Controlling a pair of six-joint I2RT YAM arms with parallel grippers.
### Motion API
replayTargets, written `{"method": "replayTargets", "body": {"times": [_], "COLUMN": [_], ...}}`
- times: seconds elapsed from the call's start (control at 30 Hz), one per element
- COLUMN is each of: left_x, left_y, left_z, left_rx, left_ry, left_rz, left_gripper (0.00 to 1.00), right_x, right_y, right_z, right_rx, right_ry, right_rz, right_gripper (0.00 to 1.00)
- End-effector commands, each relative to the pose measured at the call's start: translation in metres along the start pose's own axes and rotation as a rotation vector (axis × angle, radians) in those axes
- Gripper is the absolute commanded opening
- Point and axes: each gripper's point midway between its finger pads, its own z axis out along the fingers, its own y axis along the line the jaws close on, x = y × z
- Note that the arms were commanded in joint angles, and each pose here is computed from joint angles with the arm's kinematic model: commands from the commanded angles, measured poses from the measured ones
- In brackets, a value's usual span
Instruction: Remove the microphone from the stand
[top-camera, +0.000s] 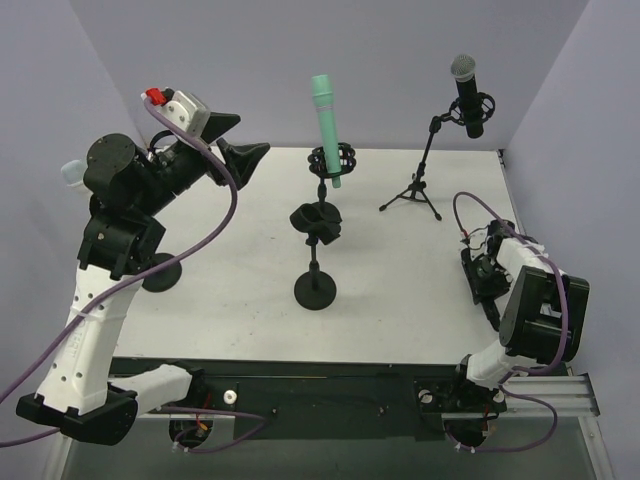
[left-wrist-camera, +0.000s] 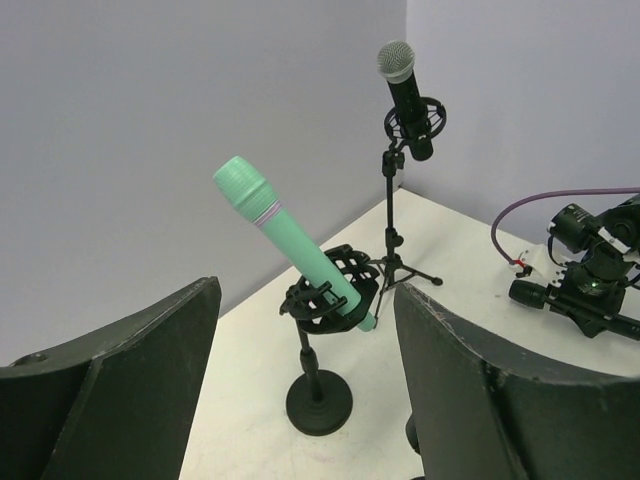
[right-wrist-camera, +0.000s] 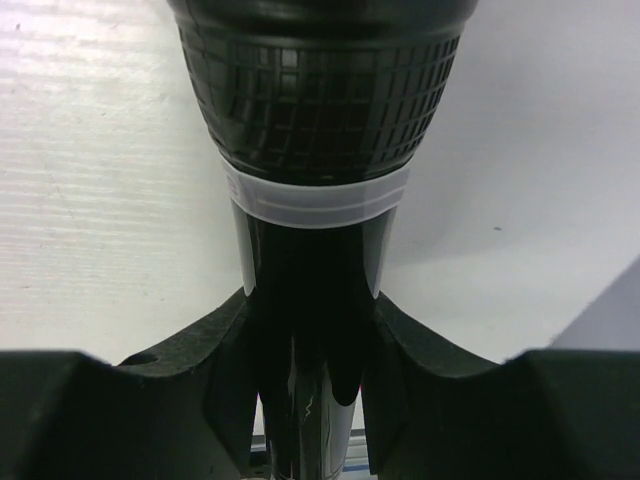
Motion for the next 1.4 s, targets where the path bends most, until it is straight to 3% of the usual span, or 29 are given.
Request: {"method": "replayTargets", "body": {"times": [0.0, 0.03, 0.17, 0.4, 0.73, 1.1, 1.2, 1.37], "left_x": [-0.003, 0.002, 0.014, 0.028, 0.069, 0.086, 0.087, 0.093], "left_y": [0.006, 0.004, -0.006, -0.015, -0.071, -0.084, -0.086, -0.09], "left_z": [-0.002, -0.002, -0.005, -0.019, -0.048, -0.052, -0.053, -0.056], "left_rx": [-0.019, -0.007, 0.042, 0.084, 0.331, 0.374, 0.373, 0.376], "left_ry": [0.005, 0.019, 0.061, 0.126, 0.268, 0.3, 0.311, 0.347], "left_rz": [0.031, 0.026, 0.015, 0.086, 0.038, 0.091, 0.081, 0.027], "left_gripper": [0.82, 0.82, 0.82, 0.82, 0.82, 0.84, 0.84, 0.84], "right_x": [0.013, 0.015, 0.015, 0.02, 0.013, 0.004, -0.004, -0.029], "right_y": [0.018, 0.021, 0.022, 0.025, 0.021, 0.024, 0.025, 0.037], "right_z": [0.007, 0.009, 0.009, 0.002, -0.009, -0.031, -0.049, -0.107], "right_rx": [-0.088, -0.11, -0.146, -0.147, -0.146, -0.179, -0.193, -0.243], "right_ry": [0.016, 0.028, 0.031, 0.026, -0.004, -0.055, -0.102, -0.298], "right_rz": [-0.059, -0.072, -0.065, -0.072, -0.064, -0.071, -0.081, -0.033], "right_gripper": [0.27, 0.33, 0.34, 0.53, 0.62, 0.68, 0.77, 0.85]}}
